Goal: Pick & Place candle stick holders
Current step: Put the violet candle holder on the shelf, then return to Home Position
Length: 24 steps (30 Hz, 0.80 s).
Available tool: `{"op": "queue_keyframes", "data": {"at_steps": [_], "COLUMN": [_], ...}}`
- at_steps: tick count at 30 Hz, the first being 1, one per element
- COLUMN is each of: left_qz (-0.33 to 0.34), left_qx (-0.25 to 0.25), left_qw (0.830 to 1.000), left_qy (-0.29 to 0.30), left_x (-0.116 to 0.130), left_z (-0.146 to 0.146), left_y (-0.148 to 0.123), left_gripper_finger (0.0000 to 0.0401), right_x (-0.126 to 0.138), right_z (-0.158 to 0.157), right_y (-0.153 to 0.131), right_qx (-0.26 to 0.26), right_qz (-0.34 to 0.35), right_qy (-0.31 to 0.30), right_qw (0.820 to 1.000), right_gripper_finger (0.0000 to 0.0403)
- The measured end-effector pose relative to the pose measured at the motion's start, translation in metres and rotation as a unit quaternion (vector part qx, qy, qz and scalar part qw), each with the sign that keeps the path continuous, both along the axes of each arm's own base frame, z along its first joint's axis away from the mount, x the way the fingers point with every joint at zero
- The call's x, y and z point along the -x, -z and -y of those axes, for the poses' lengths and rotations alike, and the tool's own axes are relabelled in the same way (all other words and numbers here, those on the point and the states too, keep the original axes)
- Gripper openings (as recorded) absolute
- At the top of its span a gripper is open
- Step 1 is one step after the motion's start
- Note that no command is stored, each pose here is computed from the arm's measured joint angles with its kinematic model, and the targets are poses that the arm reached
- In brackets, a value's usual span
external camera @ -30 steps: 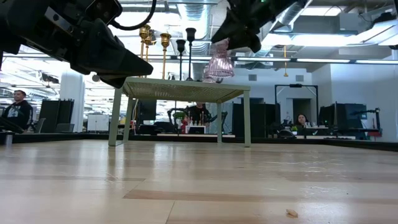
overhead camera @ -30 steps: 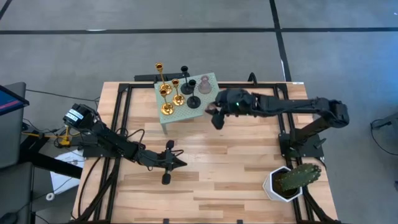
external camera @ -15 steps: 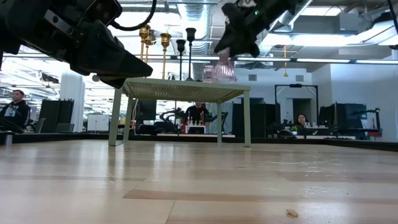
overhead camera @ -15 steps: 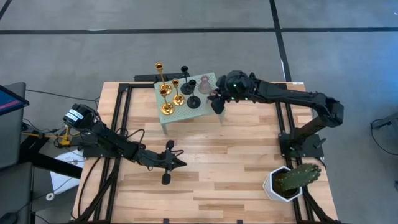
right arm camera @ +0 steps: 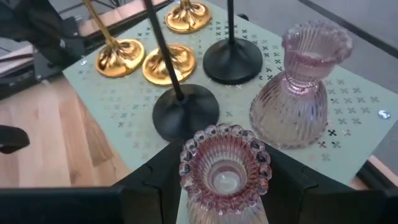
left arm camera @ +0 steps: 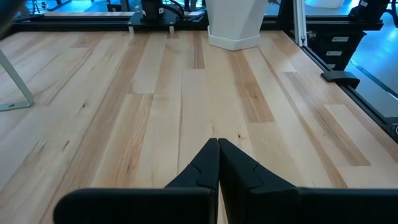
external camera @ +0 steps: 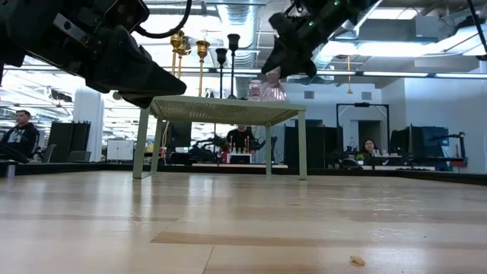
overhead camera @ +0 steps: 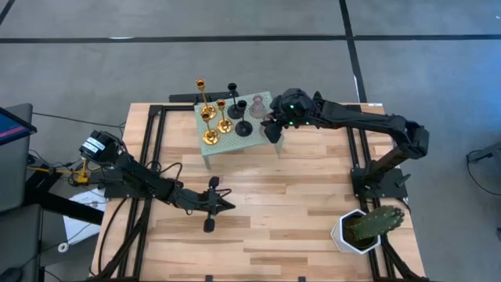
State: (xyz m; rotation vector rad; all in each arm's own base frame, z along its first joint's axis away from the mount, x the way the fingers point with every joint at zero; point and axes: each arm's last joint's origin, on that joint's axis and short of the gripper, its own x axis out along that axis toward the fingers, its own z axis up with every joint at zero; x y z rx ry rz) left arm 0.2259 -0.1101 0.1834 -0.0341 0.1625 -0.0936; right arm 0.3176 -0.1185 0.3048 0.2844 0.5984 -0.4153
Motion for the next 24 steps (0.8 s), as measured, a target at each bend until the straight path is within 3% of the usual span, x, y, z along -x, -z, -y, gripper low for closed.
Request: {"op": "queue_keyframes", "data": {"at_steps": [12,24], "left_qz": [0.0,-0.001], "left_qx": [0.001,-0.001], "left_qw": [1.0,1.0], "left_qy": [0.0,0.0], "left_x": [0.0,0.0], "left_z": [0.0,0.0], "left_y": [0.0,0.0], "left_gripper_finger": [0.0004,0.0004], "right_x": [-0.009,0.025], "right_z": [0.003,-0.011], "right_y": [0.007,-0.039], "right_qx": [0.012,0.045], "right_qz": [0.003,0.057], "right_qy": [-0.017,-0.025], "right_qw": [1.0,0.997], "right_gripper_finger": [0.0199,0.0215]}}
